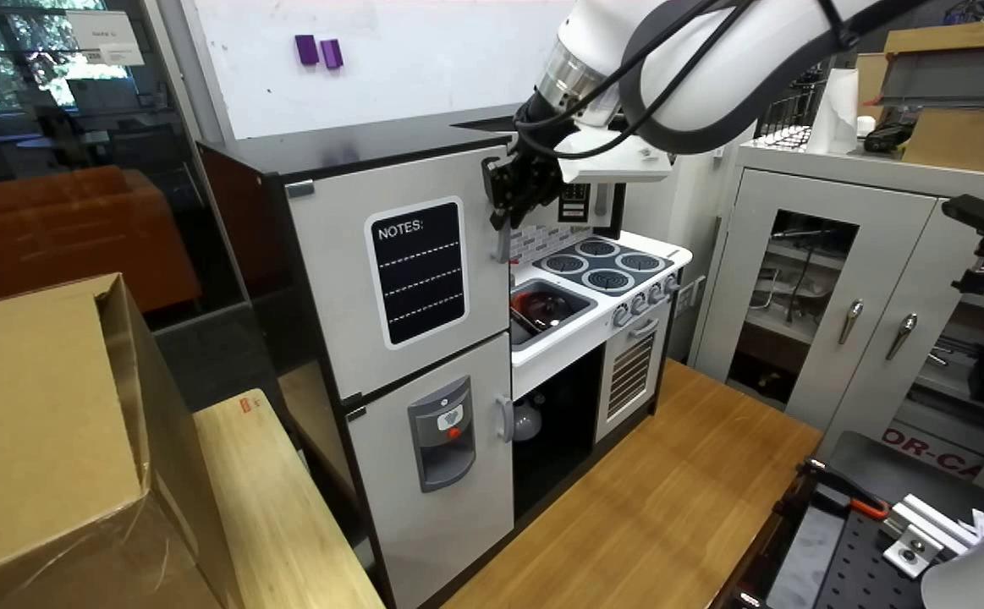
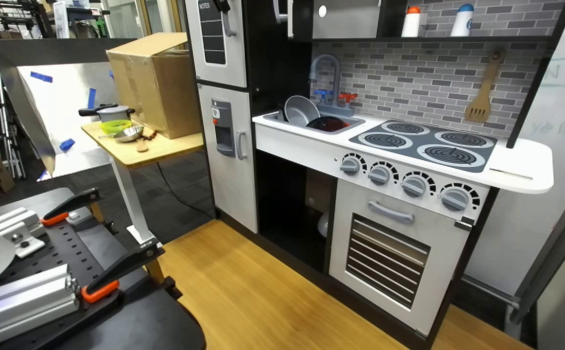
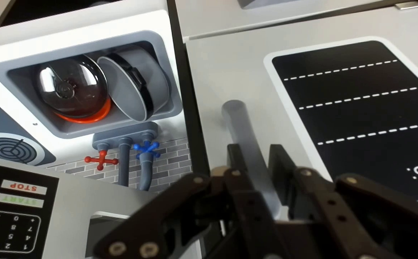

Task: Close the top cabinet door

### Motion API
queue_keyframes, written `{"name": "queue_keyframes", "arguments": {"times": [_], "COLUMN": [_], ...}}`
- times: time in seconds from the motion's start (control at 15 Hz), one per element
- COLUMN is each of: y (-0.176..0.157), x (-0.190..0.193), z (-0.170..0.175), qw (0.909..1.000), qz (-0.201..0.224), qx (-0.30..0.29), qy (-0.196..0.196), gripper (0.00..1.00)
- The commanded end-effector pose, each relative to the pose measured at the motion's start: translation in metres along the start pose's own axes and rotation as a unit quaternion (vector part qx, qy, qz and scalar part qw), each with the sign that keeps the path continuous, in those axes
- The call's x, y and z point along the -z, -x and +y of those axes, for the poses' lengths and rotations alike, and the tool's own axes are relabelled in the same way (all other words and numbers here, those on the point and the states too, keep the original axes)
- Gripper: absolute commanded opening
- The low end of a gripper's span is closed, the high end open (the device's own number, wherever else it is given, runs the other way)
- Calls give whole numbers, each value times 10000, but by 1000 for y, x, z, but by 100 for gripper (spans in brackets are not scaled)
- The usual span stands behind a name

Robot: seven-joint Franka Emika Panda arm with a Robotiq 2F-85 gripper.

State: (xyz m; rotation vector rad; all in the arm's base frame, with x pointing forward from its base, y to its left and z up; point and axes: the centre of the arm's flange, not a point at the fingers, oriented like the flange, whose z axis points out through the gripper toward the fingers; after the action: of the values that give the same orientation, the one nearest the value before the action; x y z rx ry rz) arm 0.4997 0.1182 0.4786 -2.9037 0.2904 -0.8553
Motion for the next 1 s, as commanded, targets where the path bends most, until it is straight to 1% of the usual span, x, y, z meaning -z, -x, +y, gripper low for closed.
{"name": "queue_keyframes", "arguments": {"times": [0.0,0.33,0.6,0.67,0.73,0.8,0.87,0.93], "y": [-18,-43,-58,-57,-54,-50,-41,-33], "x": [4,-4,-2,-1,1,3,6,11], "z": [10,4,-4,-5,-6,-5,-2,3], "qw": [9997,9996,9995,9995,9994,9993,9992,9991], "qz": [64,99,-29,-74,-131,-188,-243,-257], "qx": [-117,-73,-58,-39,-24,6,-17,-46], "qy": [218,239,294,310,310,328,318,341], "gripper": [6,6,6,12,49,47,49,55]}}
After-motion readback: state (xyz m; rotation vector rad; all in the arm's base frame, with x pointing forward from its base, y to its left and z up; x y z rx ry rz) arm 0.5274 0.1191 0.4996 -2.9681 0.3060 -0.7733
